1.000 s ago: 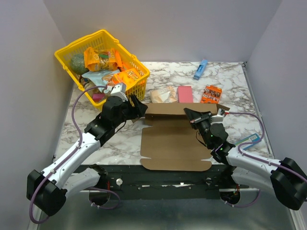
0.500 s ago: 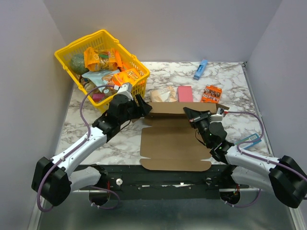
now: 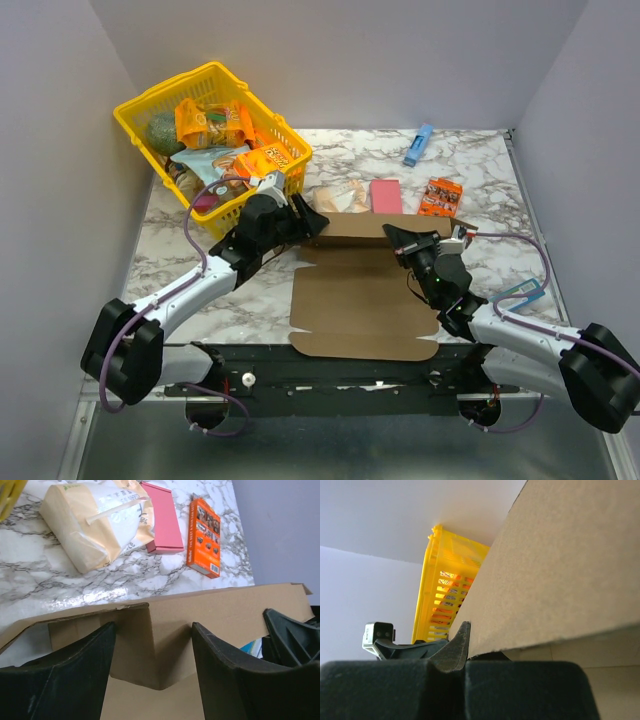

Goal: Fold the paper box

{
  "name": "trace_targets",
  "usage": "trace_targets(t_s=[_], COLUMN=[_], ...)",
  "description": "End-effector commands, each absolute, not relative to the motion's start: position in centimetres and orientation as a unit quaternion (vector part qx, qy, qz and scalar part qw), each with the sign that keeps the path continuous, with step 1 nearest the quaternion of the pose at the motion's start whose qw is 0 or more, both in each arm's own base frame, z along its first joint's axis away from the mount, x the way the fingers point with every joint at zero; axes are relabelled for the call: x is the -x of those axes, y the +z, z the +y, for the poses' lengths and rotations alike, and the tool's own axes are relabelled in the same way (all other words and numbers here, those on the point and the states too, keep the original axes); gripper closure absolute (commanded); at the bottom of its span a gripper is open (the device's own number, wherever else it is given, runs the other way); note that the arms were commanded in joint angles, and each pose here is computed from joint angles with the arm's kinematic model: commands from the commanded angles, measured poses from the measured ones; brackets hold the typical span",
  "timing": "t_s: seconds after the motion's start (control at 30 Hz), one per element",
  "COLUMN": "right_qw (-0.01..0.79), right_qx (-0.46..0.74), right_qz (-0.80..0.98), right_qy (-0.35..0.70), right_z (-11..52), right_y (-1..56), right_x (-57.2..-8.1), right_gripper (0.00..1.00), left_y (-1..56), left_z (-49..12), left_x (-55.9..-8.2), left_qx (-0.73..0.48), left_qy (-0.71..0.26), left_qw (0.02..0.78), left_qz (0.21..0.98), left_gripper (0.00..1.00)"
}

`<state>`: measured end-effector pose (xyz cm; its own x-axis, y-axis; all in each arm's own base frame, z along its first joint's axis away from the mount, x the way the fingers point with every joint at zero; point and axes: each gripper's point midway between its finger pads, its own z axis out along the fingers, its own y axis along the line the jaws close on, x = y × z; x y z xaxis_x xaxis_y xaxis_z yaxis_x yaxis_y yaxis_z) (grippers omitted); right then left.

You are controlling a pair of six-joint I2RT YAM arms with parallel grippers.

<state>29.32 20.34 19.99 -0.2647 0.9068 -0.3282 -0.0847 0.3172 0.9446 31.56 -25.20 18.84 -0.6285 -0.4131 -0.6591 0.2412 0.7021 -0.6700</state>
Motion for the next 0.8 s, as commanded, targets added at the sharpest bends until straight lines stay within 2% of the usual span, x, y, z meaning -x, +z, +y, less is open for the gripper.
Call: trace_targets(t_s=[0.0, 0.17, 0.23, 0.47, 0.63, 0.73, 0.77], right_qw=[0.508, 0.505, 0.506, 0.505, 0.505, 0.506, 0.506], right_qx=[-0.3, -0.3, -0.299, -0.301, -0.302, -0.305, -0.306], right_qz=[0.678, 0.68, 0.68, 0.683, 0.682, 0.683, 0.682], right_qy=[0.438, 0.438, 0.438, 0.434, 0.434, 0.43, 0.43], right_z=[20.4, 20.6, 20.6, 20.5, 20.4, 20.2, 20.2], right_y=[17.3, 17.2, 17.3, 17.2, 17.2, 17.2, 17.3], right_x=[-28.9, -28.9, -29.0, -29.0, -29.0, -29.0, -29.0], right_gripper=[1.0, 1.0, 0.99, 1.0, 1.0, 1.0, 0.99], left_y=[19.9, 21.2, 21.5, 22.4, 22.9, 22.6, 22.8], left_z=[-27.5, -28.2, -28.7, -28.9, -28.4, -27.5, -27.1], left_x=[-30.8, -30.6, -30.4, -29.8, -29.7, -30.0, -30.0], left_qx=[0.035, 0.041, 0.044, 0.055, 0.054, 0.037, 0.033], left_qy=[-0.433, -0.462, -0.478, -0.505, -0.502, -0.463, -0.452], left_qw=[0.406, 0.411, 0.405, 0.404, 0.417, 0.433, 0.441], left_qz=[0.804, 0.785, 0.778, 0.761, 0.756, 0.772, 0.774], left_gripper=[0.35, 0.47, 0.47, 0.59, 0.59, 0.4, 0.26])
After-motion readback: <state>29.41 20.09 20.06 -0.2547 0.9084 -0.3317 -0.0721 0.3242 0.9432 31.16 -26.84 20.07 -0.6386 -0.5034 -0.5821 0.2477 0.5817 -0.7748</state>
